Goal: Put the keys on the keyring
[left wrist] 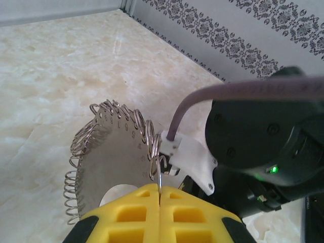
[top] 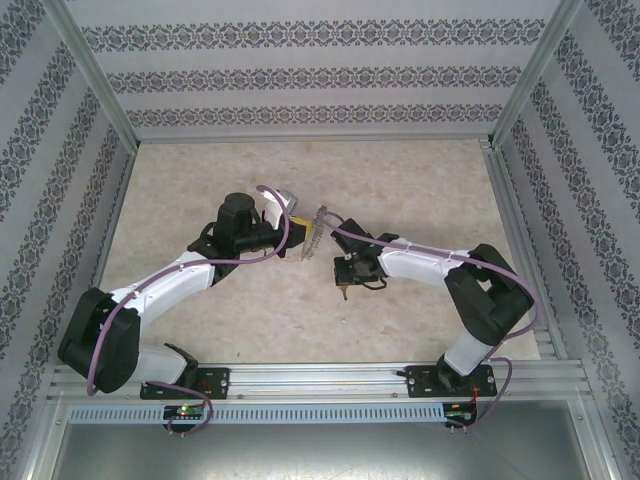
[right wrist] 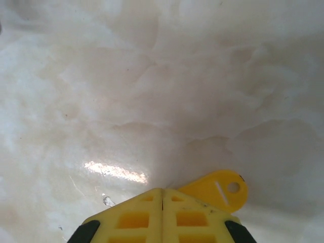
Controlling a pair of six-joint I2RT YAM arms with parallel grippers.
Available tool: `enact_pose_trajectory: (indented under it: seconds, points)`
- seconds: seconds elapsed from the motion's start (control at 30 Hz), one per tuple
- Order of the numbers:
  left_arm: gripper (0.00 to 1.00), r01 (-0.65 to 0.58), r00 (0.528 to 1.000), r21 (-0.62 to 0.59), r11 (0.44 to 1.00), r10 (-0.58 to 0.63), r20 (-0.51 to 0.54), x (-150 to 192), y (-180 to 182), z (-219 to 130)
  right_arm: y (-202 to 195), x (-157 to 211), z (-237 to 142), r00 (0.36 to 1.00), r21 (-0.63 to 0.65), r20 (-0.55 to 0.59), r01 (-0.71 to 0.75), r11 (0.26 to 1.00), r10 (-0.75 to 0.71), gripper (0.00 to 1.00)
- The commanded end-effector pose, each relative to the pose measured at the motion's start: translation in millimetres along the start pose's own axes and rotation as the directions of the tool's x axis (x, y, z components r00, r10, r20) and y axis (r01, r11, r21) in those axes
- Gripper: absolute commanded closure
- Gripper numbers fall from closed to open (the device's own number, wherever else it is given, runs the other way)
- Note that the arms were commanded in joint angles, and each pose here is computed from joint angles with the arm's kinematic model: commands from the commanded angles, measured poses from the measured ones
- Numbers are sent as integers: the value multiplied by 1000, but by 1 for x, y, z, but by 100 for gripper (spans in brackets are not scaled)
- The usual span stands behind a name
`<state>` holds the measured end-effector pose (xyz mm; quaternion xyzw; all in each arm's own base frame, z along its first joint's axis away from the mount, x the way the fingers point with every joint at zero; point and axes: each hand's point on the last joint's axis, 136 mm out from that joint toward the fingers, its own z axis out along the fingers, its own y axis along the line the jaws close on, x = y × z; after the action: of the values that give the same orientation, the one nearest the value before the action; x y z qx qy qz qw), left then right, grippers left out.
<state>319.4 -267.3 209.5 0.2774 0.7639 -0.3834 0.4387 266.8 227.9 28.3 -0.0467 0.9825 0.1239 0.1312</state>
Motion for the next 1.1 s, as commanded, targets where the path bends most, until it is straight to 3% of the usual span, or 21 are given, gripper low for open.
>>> enact_pose_trajectory:
  seconds: [0.0,0.2,0.33,0.5,0.8,1.07]
  points:
    - [100,-49,996,26,998,47,71,-20,-12,-5,2,-15,-19,997,-62,70,38,997,-34,100]
    - [100,-54,997,24,998,52,61,-21,-12,-5,12,-40,-44,984,-242,172,75,967,-33,100]
    - [100,-54,998,25,998,52,47,-20,-12,-4,21,-57,-69,967,-426,253,126,896,-16,100]
    - [100,-59,998,30,998,58,37,-20,-13,-2,28,-70,-101,939,-526,341,225,820,-39,100]
    - [100,-59,998,64,996,59,9,-23,-16,3,45,-81,-156,870,-573,487,381,726,-72,100]
    - [100,-64,997,94,994,67,-27,-20,-22,11,52,-84,-187,822,-545,563,443,712,-81,100]
